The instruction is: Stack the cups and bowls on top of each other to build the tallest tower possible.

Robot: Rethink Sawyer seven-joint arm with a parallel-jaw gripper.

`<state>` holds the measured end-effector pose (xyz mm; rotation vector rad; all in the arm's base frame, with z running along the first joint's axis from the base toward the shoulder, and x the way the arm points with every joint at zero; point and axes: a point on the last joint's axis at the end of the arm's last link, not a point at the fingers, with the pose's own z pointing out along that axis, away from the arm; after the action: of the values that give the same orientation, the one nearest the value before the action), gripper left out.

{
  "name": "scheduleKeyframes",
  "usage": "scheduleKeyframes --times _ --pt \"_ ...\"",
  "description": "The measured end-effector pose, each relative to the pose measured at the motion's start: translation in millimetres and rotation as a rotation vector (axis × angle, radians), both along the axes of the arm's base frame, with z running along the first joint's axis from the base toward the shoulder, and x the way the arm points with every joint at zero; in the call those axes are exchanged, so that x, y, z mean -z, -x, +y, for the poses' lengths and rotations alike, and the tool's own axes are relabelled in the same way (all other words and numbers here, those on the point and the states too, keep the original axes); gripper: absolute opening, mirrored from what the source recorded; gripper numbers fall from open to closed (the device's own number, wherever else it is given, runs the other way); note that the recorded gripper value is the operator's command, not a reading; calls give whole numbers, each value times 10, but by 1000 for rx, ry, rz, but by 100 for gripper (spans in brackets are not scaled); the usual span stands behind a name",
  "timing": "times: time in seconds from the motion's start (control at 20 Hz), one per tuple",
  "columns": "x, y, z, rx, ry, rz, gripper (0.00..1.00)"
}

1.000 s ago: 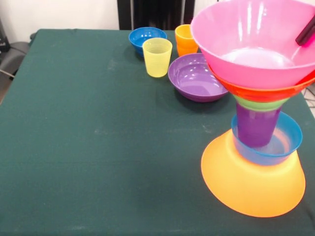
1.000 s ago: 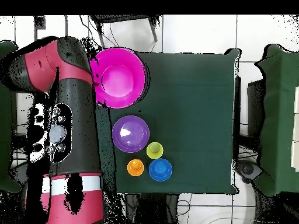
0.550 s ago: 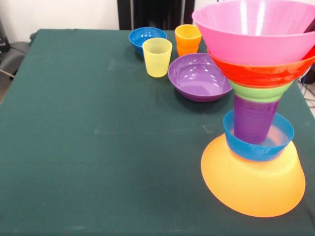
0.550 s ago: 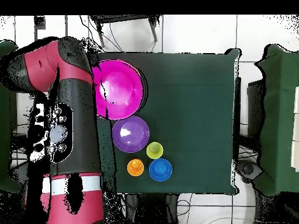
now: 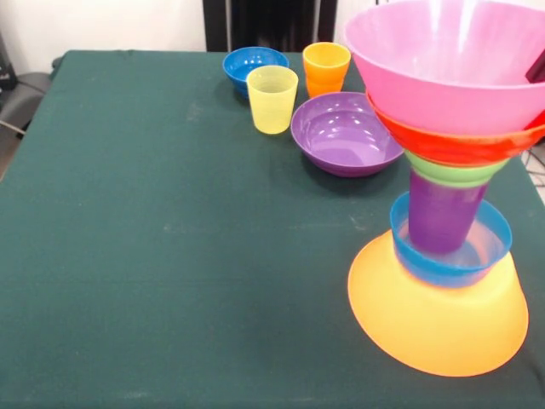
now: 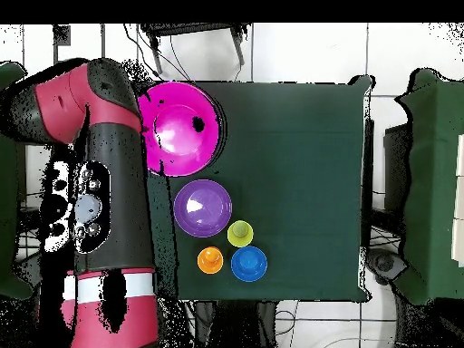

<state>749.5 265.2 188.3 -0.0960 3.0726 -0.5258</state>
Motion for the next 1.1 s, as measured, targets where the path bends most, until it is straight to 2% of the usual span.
scheduleKeyframes --times 0.05,0.25,0.5,0.65,1.1 --pt "1 -36 8 -10 -6 -25 0" --pt "-12 -129 32 -30 -18 -81 0" --pt "-23 -228 64 -50 -31 -136 0" --pt "-28 -261 72 -56 -33 -152 0" --pt "-26 -298 83 -61 -30 -161 0"
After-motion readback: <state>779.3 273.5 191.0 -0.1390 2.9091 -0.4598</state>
